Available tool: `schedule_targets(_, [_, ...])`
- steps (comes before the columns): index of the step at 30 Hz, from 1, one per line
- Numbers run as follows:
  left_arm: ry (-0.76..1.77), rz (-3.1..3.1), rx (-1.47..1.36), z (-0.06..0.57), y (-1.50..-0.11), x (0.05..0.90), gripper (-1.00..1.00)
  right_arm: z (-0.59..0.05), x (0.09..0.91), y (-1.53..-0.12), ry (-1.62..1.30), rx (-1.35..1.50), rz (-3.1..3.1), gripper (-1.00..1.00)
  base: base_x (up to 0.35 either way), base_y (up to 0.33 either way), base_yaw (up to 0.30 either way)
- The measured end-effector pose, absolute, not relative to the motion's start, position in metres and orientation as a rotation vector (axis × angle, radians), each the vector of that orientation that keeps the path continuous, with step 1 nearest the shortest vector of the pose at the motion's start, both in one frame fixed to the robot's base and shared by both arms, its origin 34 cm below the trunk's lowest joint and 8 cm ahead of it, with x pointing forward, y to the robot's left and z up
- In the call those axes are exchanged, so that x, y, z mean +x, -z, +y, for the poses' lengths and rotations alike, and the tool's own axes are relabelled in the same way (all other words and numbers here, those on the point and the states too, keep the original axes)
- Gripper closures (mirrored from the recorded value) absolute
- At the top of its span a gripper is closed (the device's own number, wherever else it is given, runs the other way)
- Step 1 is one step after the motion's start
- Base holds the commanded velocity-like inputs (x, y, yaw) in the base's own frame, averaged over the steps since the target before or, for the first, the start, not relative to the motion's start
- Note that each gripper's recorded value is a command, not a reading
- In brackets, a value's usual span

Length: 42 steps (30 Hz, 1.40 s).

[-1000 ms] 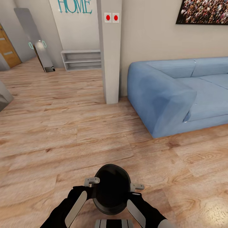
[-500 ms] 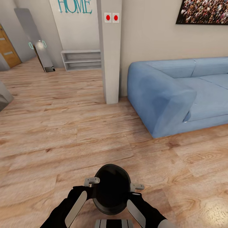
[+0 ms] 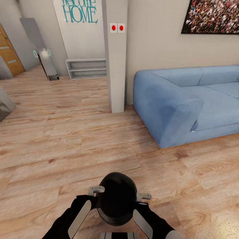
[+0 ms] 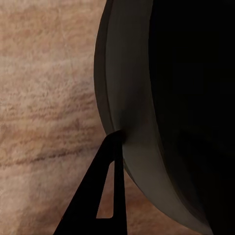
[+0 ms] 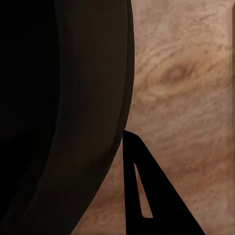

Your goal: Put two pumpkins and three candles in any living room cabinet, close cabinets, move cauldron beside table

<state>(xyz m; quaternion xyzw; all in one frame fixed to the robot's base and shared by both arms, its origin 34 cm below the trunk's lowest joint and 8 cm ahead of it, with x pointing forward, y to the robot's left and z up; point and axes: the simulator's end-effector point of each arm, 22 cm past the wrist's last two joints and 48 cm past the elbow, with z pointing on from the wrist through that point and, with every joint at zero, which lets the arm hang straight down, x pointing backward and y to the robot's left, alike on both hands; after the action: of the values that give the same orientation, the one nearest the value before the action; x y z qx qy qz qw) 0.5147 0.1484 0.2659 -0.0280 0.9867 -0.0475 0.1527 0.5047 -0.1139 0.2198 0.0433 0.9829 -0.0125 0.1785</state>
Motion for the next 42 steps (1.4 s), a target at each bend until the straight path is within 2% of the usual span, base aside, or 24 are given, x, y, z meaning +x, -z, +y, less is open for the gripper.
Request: schedule_targets(42, [0.138, 2.833, -0.081, 0.148, -0.359, 0.538, 1.00, -0.114, 0.527, -0.313, 0.037, 0.128, 2.783, 1.00, 0.000, 0.000, 0.000])
